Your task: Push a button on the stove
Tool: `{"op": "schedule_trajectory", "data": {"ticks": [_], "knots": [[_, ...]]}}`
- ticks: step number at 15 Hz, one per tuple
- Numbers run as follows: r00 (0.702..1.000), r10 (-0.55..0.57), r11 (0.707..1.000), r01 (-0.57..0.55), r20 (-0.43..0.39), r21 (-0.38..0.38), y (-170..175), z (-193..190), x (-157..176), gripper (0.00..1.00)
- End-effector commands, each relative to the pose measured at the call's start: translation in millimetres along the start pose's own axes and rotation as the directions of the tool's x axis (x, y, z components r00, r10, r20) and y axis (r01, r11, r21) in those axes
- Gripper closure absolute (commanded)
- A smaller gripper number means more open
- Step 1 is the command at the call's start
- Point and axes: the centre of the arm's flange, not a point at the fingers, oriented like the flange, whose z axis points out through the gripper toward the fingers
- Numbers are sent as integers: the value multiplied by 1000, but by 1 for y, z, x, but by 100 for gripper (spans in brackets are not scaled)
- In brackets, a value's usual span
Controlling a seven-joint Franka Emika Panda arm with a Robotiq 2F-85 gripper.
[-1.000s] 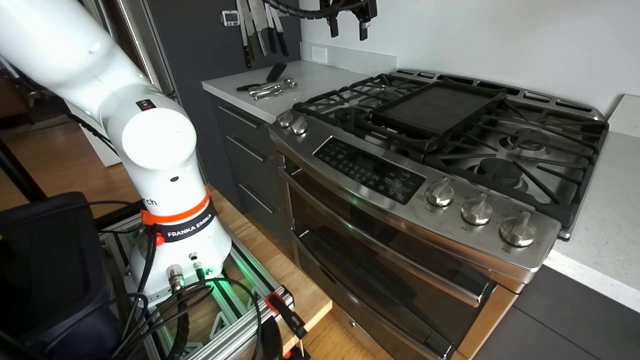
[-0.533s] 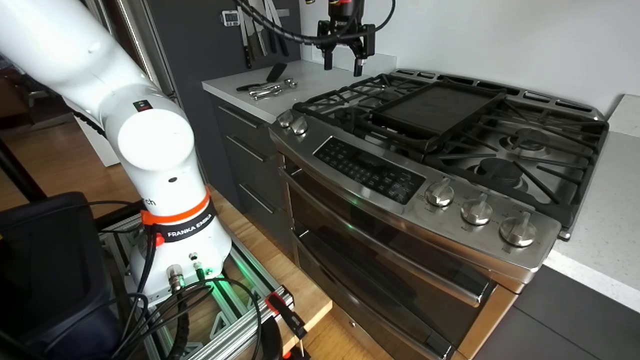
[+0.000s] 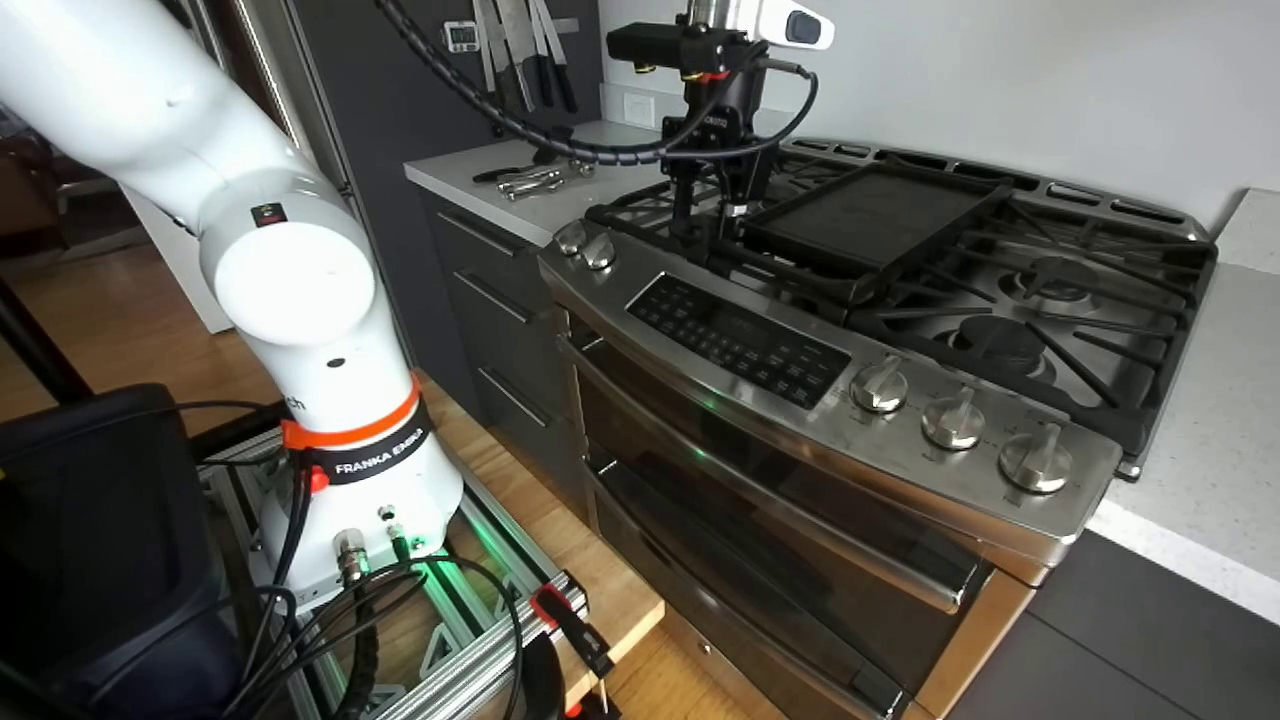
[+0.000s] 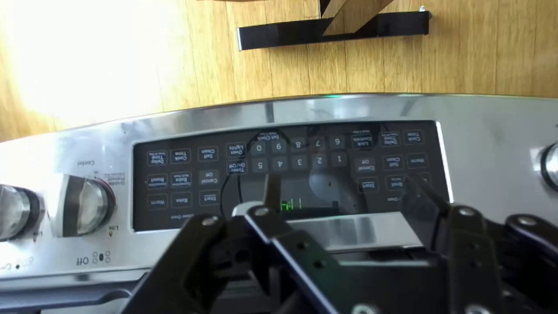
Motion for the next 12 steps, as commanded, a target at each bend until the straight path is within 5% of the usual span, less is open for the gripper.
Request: {"op": "schedule_trajectory", "data": {"ticks": [1,6,12], "knots": [[999,38,999,-38,-9,-2,22,30,-6,60],[997,70,997,-70,-36,-21,45,62,3,98],[996,94,995,-94,-9,-34,54,98,18,100]]}}
